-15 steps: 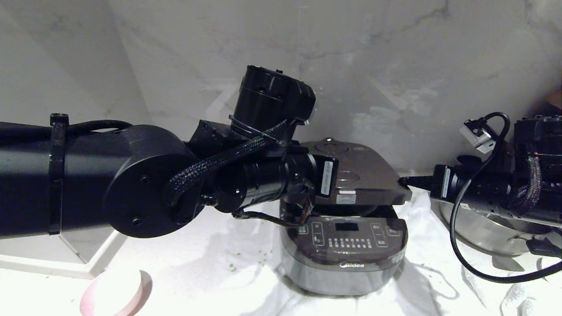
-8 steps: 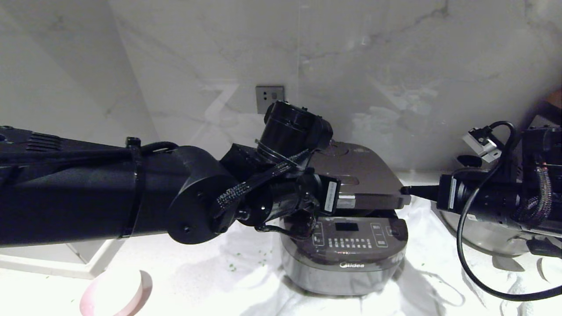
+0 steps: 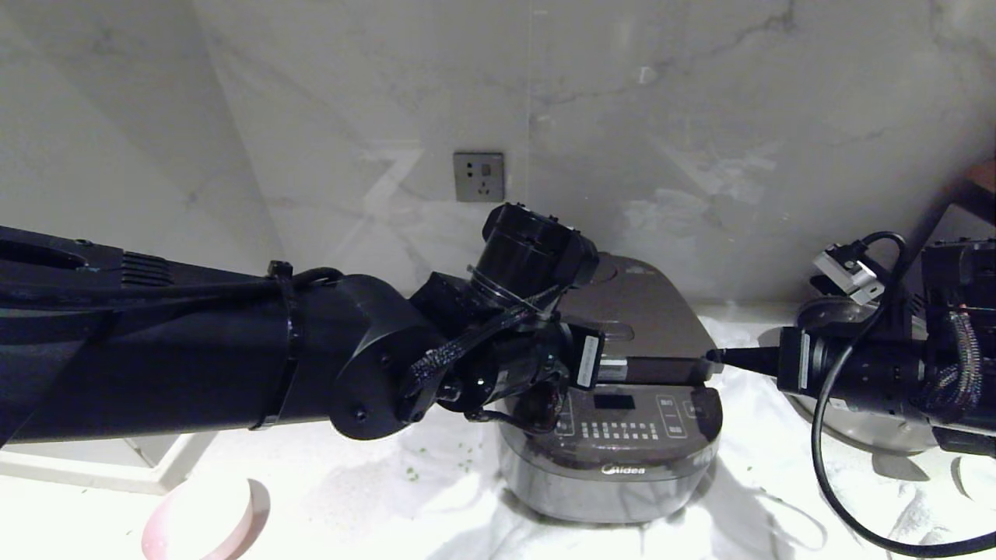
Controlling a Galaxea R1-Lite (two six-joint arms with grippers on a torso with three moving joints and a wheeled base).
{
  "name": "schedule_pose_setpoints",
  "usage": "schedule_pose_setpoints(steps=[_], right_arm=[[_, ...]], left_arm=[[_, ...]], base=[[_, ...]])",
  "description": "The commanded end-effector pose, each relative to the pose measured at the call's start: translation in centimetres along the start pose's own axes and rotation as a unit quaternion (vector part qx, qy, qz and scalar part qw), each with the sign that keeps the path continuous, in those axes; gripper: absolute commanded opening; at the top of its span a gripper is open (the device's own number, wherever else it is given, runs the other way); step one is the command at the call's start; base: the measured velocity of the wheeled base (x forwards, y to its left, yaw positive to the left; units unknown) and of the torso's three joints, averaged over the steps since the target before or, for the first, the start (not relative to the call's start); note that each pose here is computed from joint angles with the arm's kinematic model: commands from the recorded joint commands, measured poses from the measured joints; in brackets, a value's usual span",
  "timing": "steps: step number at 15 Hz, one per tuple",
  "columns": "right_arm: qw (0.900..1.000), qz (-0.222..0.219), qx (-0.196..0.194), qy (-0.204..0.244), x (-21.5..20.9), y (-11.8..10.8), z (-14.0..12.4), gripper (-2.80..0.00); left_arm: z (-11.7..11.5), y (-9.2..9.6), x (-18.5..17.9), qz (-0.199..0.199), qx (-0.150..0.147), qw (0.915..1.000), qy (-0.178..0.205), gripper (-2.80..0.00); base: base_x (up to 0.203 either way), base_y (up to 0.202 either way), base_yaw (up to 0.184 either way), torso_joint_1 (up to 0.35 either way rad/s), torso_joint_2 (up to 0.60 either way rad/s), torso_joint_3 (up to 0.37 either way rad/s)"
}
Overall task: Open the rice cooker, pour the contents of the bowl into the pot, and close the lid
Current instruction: Turn on the tap
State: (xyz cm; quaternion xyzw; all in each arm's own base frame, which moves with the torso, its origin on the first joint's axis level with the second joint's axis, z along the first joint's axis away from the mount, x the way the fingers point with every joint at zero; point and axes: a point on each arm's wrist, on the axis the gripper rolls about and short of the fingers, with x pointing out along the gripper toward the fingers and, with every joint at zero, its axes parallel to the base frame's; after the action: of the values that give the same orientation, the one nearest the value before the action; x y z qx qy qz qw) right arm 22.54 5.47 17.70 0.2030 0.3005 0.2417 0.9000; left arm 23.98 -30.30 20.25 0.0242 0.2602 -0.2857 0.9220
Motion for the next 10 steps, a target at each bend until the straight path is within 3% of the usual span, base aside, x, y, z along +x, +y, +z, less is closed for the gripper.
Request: schedule_pose_setpoints(steps=[1, 7, 10], right_arm=[[1.0, 0.001, 0.017, 0.012, 0.6, -0.4, -0.1, -2.8], [1.0, 0.011, 0.01, -0.017, 2.0, -0.9, 0.6, -2.8], [0.999, 0.011, 0.031, -0.009, 2.6, -1.3, 0.4, -2.8]], left_arm=[[-0.5, 0.0, 0.2, 0.002, 0.001, 1.0, 0.008, -2.8], [-0.9, 0.0, 0.3, 0.003, 0.004, 0.9999, 0.015, -2.8], [-1.4, 0.0, 0.5, 0.005, 0.007, 0.9997, 0.024, -2.8]], base=[[0.0, 0.0, 0.0, 0.0, 0.0, 0.0], [0.0, 0.0, 0.0, 0.0, 0.0, 0.0], [0.0, 0.0, 0.0, 0.0, 0.0, 0.0]])
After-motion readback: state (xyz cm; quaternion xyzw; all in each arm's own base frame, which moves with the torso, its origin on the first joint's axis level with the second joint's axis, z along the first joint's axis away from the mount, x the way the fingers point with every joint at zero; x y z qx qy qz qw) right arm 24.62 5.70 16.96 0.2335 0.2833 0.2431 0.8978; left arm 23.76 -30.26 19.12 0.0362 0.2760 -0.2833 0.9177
